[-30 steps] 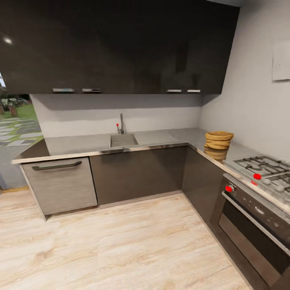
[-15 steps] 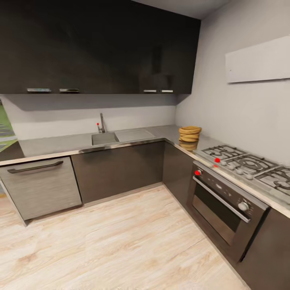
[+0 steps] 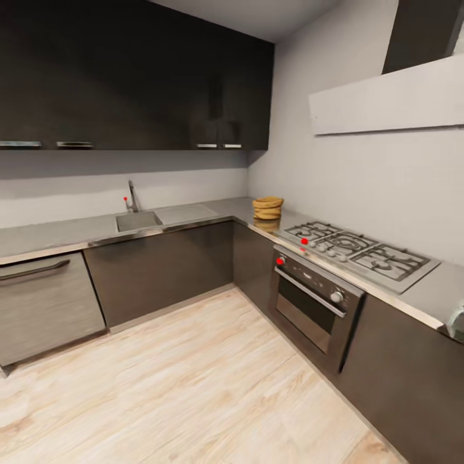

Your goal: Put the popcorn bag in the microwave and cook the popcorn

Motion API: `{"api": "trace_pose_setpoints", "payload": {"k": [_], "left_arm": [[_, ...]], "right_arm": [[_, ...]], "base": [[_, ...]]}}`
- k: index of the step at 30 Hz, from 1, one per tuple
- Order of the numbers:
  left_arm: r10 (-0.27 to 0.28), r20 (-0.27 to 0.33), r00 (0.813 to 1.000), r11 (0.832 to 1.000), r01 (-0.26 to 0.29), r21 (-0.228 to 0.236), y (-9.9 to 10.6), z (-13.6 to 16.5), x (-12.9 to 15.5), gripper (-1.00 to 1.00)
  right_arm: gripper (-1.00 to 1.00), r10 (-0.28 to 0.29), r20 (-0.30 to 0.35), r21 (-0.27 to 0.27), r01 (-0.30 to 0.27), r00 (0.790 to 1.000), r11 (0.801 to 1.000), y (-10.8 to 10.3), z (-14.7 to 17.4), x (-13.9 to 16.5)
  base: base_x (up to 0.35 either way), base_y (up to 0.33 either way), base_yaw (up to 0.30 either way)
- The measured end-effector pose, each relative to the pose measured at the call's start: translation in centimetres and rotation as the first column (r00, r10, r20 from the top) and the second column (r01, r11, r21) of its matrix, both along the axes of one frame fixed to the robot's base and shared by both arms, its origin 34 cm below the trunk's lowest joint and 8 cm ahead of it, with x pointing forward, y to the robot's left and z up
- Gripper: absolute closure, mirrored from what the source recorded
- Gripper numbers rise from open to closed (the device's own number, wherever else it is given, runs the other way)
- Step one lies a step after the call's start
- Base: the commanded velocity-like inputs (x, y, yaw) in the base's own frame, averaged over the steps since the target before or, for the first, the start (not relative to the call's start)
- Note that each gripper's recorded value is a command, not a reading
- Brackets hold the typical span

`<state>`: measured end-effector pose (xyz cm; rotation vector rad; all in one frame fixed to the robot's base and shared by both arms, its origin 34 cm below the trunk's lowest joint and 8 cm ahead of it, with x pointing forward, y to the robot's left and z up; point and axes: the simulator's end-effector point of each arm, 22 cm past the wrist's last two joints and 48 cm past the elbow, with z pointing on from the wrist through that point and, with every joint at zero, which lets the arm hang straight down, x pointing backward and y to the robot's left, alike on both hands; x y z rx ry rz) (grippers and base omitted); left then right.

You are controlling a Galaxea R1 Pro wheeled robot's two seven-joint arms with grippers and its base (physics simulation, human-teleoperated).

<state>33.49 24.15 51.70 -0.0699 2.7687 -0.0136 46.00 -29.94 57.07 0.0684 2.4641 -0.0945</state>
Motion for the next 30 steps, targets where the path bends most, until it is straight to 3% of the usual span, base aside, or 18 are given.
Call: {"api": "trace_pose_setpoints", "payload": {"k": [11,13,14,16,19,21,25,26,30], "left_arm": [[0.001,0.003,1.0,1.0,-0.001,0.001,0.1,-0.1,-0.5,-1.0],[-0.002,0.003,1.0,1.0,0.002,0.001,0.0,-0.1,-0.5,-1.0],[-0.004,0.003,1.0,1.0,0.004,0.001,-0.1,-0.1,-0.5,-1.0],[-0.004,0.003,1.0,1.0,0.004,0.0,-0.1,-0.1,-0.5,-1.0],[-0.007,0.004,1.0,1.0,0.007,0.0,-0.1,-0.1,-0.5,-1.0],[-0.011,0.004,1.0,1.0,0.01,0.001,-0.1,-0.1,-0.5,-1.0],[-0.015,0.004,1.0,1.0,0.015,0.002,-0.2,-0.1,-0.5,-1.0],[-0.017,0.004,1.0,1.0,0.017,0.002,-0.2,-0.1,-0.5,-1.0],[-0.02,0.004,1.0,1.0,0.02,0.002,-0.3,-0.1,-0.5,-1.0]], "right_arm": [[-1.0,-0.002,0.006,-0.002,0.002,1.0,1.0,-0.2,0.2,0.3],[-1.0,-0.002,0.018,0.0,0.002,1.0,1.0,-0.4,0.5,0.9],[-1.0,-0.001,0.053,-0.003,0.001,0.999,1.0,-0.8,1.6,2.7],[-1.0,0.006,0.183,-0.014,-0.003,0.983,1.0,-1.2,5.9,8.3],[-1.0,-0.002,0.262,-0.021,0.007,0.965,1.0,-1.8,12.2,13.4],[-1.0,-0.002,0.334,-0.027,0.012,0.943,1.0,-2.1,18.2,16.4],[-1.0,-0.039,0.431,-0.032,0.059,0.901,0.998,-4.1,25.1,19.0],[-1.0,-0.06,0.483,-0.034,0.088,0.873,0.996,-5.4,28.3,19.7],[-1.0,-0.07,0.579,-0.043,0.115,0.812,0.992,-6.6,36.3,20.5]], "base": [[-0.123,0.234,-0.3],[-0.048,0.089,-0.3],[-0.011,0.021,-0.3],[-0.006,0.011,-0.3],[-0.001,0.003,-0.3],[0.0,0.0,-0.3],[0.0,0.0,-0.3],[0.0,0.0,-0.3],[0.0,0.0,-0.3]]}}
